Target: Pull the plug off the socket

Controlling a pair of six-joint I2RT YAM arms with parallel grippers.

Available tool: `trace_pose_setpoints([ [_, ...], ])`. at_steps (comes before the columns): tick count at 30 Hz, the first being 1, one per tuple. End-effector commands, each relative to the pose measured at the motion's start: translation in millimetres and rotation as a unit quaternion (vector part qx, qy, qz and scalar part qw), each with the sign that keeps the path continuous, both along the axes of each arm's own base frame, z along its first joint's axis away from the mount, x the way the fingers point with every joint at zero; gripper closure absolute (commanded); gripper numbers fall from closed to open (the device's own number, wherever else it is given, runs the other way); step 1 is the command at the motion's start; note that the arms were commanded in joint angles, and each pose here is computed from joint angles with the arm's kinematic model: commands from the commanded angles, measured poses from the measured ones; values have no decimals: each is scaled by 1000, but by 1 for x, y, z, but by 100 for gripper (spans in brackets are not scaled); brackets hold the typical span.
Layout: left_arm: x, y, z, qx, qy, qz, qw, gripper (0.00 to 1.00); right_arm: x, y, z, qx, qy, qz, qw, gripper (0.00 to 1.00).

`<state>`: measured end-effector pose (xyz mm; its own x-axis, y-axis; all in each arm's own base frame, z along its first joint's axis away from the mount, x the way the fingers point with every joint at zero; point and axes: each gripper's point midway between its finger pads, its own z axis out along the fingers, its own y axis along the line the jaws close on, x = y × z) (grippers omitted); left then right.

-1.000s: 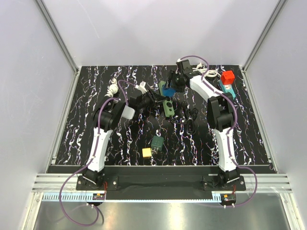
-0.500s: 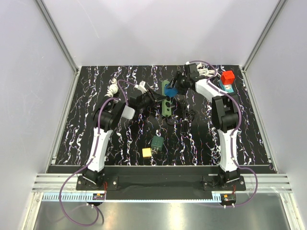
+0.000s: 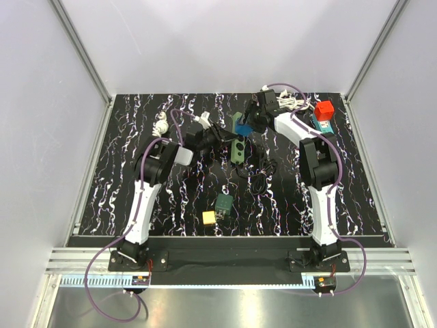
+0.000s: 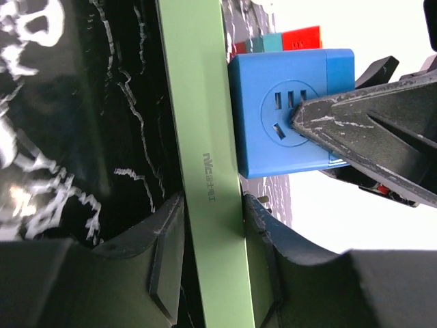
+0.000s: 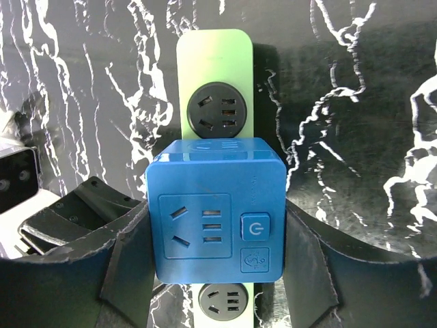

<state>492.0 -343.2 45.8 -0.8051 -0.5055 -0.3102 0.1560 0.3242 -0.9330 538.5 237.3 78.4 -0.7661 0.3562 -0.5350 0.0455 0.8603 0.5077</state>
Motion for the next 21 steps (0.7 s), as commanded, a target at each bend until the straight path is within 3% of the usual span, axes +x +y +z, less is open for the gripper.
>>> trace_pose_setpoints([
  [1, -18, -18, -10, 6, -4, -52, 999, 89, 1, 27, 58, 29, -56, 32, 998, 100],
  [2, -17, -15, -11, 13, -6, -46, 999, 74, 1, 29, 60, 35, -56, 34, 997, 100],
  [5, -16, -16, -11, 33, -14, -39, 999, 59, 2, 32, 67, 47, -57, 36, 997, 100],
  [12, -20, -21, -7, 42, -25, -51, 998, 41, 5, 36, 69, 57, -55, 32, 996, 100],
  [17, -20, -22, -9, 51, -24, -50, 997, 37, 10, 38, 77, 67, -60, 28, 996, 100],
  [21, -19, -22, -11, 52, -19, -47, 997, 43, 18, 40, 90, 81, -70, 23, 994, 100],
])
